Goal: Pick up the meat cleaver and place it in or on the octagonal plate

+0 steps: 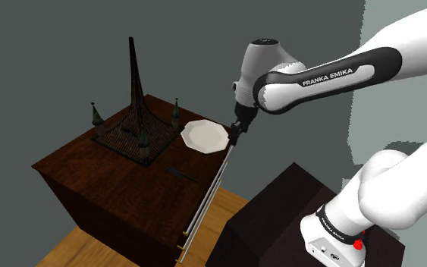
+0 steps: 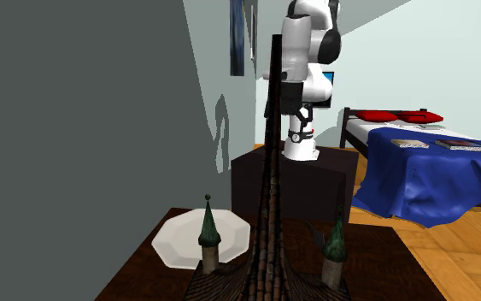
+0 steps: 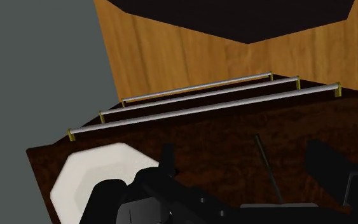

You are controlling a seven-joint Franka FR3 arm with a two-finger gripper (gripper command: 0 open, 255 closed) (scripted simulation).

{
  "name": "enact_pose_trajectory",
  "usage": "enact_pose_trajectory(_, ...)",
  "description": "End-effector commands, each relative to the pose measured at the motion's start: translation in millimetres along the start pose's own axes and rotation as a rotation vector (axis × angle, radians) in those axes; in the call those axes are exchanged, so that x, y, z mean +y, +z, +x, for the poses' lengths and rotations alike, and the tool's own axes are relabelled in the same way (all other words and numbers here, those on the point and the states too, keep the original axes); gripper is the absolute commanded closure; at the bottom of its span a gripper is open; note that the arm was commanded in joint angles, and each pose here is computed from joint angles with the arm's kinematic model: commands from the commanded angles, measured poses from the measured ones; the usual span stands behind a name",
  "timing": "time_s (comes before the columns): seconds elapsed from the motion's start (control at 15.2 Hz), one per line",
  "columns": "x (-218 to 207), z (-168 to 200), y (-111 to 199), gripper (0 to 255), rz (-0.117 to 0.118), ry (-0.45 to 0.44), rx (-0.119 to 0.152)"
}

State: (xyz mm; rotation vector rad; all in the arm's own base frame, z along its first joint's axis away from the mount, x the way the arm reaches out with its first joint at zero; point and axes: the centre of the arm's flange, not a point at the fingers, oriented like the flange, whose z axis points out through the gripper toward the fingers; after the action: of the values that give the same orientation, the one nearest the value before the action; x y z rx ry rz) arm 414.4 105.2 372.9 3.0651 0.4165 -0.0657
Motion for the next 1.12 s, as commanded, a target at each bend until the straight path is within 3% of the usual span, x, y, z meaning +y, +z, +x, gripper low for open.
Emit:
enact_pose_trajectory(0.0, -8.7, 15.0, 23.6, 0, 0.001, -0.035, 0.008)
enact_pose_trajectory(1.06, -97.9, 129.0, 170.2, 0, 0.006, -0.305, 0.057)
